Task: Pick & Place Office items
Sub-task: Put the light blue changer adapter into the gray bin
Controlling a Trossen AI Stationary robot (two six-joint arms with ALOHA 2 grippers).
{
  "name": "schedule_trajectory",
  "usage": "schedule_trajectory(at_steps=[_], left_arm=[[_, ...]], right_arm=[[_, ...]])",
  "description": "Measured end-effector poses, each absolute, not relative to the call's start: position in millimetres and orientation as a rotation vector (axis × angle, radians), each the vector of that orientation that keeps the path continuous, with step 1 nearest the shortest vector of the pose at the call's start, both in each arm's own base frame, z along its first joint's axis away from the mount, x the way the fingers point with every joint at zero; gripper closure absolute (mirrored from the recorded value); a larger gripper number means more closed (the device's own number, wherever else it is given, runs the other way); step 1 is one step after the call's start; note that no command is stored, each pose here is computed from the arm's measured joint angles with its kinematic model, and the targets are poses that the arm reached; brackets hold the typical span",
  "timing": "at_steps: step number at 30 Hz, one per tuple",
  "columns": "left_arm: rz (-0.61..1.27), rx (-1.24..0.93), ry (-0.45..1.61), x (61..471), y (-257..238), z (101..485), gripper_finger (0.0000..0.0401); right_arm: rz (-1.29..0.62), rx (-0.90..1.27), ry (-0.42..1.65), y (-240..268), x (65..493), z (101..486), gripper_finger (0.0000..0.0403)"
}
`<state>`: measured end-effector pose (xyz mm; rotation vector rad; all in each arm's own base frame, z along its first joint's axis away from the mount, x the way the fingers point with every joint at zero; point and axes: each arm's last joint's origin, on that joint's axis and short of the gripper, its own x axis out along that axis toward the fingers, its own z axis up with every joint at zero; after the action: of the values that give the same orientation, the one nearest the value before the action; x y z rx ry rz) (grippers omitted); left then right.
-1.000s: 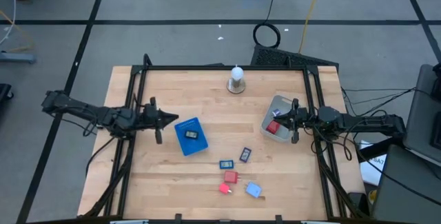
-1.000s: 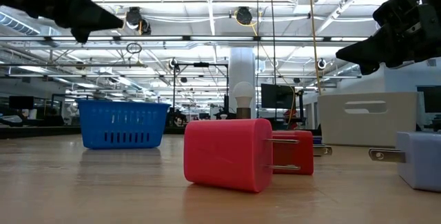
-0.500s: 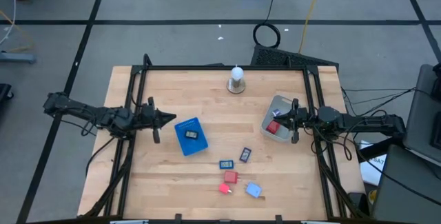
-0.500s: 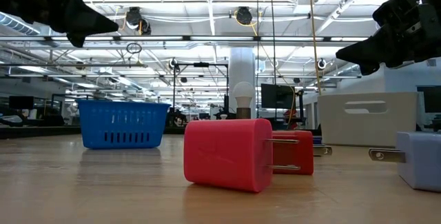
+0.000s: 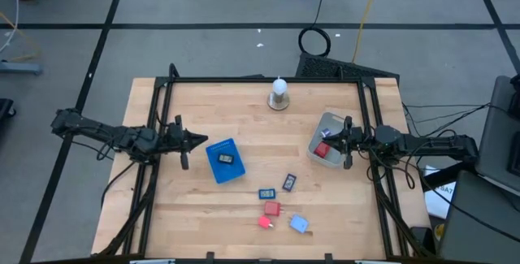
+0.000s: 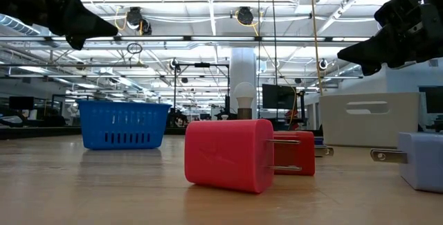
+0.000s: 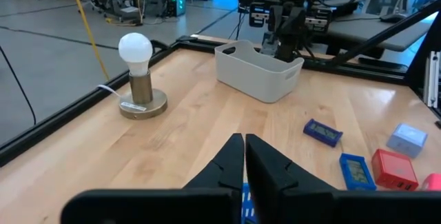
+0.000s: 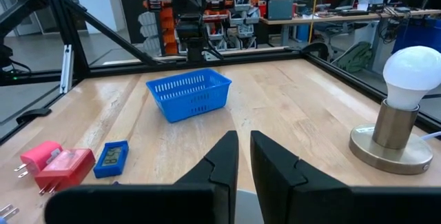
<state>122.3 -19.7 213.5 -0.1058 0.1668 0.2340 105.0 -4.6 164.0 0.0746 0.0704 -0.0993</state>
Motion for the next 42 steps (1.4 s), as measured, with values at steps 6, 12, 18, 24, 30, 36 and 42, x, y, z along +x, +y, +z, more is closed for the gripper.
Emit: schedule_trajectory(at_steps=[6, 12, 18, 24, 30, 36, 42], left_arm=[[0.233, -0.107, 0.167, 122.3, -19.8, 213.5, 0.0398], [0.224, -0.109, 0.172, 122.3, -20.0, 213.0, 0.0384], [0.211, -0.115, 0.193, 122.0, -20.5, 211.1, 0.0378], [0.214, -0.147, 0.189, 122.0, -20.4, 211.1, 0.0377], [0.193, -0.164, 0.207, 121.8, -21.0, 209.4, 0.0377], [0.204, -0.212, 0.205, 121.7, -20.8, 209.1, 0.0377], [0.135, -0.24, 0.217, 121.9, -23.0, 209.0, 0.0377]], right_arm=[[-0.1, 0.091, 0.07, -4.7, 105.0, 164.0, 0.0369], [-0.1, 0.095, 0.064, -4.7, 105.0, 164.6, 0.0369], [0.078, 0.11, -0.054, 0.3, 105.6, 176.9, 0.0369], [0.112, 0.1, -0.037, 1.2, 108.8, 175.8, 0.038], [0.17, 0.058, -0.024, 8.3, 117.0, 175.3, 0.0401], [0.15, 0.033, 0.094, 28.5, 135.3, 193.6, 0.0402], [0.137, 0.014, 0.28, 71.0, 163.8, 216.0, 0.0402]])
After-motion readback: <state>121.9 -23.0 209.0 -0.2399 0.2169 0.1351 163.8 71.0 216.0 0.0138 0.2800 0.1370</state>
